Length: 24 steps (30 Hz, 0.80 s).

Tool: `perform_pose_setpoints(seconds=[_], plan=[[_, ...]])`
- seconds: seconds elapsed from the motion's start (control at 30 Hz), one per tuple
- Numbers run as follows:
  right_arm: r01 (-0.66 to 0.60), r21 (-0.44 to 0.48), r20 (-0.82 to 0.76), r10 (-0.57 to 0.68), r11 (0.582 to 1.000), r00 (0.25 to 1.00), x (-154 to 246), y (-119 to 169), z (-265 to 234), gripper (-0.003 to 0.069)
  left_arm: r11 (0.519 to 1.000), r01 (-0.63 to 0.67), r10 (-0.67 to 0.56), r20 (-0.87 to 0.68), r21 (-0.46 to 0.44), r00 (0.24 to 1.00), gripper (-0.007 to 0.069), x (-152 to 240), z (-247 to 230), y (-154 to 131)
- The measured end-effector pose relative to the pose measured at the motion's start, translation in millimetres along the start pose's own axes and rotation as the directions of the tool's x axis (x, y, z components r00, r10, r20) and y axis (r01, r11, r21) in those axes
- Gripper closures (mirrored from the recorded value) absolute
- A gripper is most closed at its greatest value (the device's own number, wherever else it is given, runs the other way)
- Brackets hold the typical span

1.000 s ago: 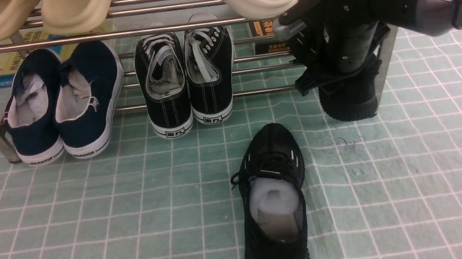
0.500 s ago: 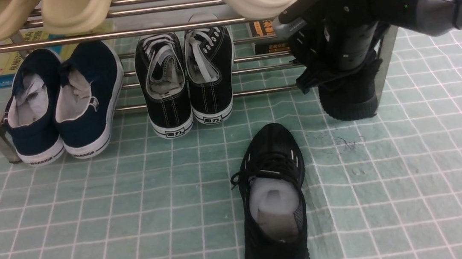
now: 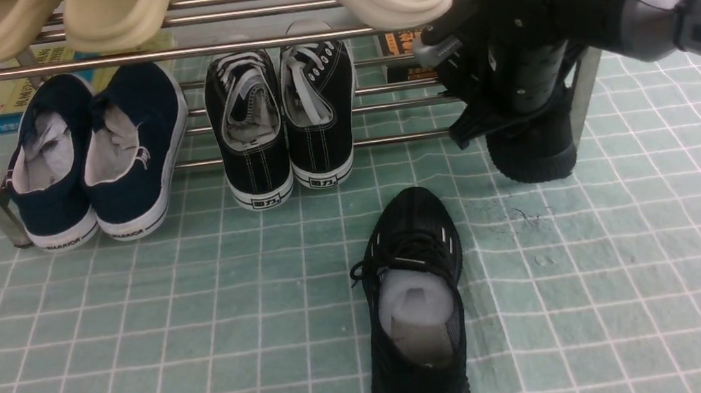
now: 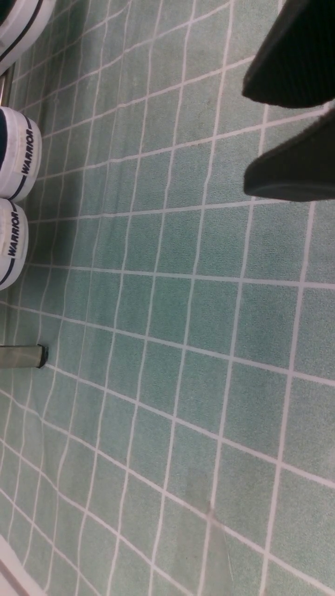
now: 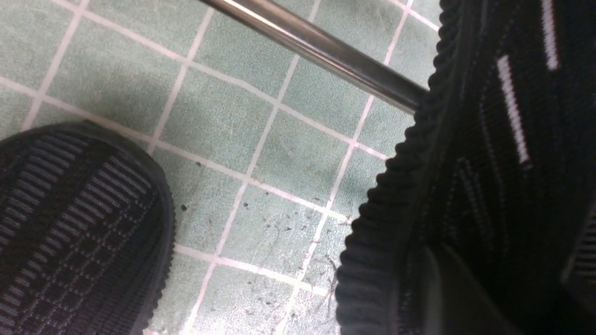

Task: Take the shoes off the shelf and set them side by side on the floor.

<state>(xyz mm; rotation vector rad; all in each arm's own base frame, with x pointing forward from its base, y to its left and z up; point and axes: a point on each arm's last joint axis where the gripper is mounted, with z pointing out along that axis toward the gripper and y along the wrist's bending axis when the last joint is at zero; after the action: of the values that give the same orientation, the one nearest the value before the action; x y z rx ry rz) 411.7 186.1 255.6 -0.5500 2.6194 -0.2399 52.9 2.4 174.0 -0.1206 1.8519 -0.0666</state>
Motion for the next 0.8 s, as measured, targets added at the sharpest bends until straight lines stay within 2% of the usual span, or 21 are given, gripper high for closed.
perform_pose_setpoints(seconds=[0.03, 0.1, 0.5, 0.73, 0.8], plan=[[0.006, 0.002, -0.008, -0.006, 1.000, 1.000, 0.6, -0.2, -0.3, 0.0634, 1.000, 0.000, 0.000, 0.000, 0.000, 1.000, 0.0384, 0.0, 0.0, 0.0], [0.010, 0.003, -0.015, -0.010, 1.000, 1.000, 1.0, -0.5, -0.7, 0.0656, 1.000, 0.000, 0.000, 0.000, 0.000, 1.000, 0.0384, 0.0, 0.0, 0.0], [-0.042, -0.052, -0.111, 0.036, 0.998, 0.993, 13.7, -5.6, -37.2, 0.0655, 1.000, 0.000, 0.000, 0.000, 0.000, 1.000, 0.0384, 0.0, 0.0, 0.0], [-0.093, -0.131, -0.080, 0.083, 0.987, 0.993, 20.3, -9.8, -77.0, 0.0655, 1.000, 0.000, 0.000, 0.000, 0.000, 1.000, 0.0384, 0.0, 0.0, 0.0], [-0.115, -0.178, -0.059, 0.106, 0.977, 0.993, 28.4, -11.9, -98.6, 0.0655, 1.000, 0.000, 0.000, 0.000, 0.000, 1.000, 0.0384, 0.0, 0.0, 0.0]])
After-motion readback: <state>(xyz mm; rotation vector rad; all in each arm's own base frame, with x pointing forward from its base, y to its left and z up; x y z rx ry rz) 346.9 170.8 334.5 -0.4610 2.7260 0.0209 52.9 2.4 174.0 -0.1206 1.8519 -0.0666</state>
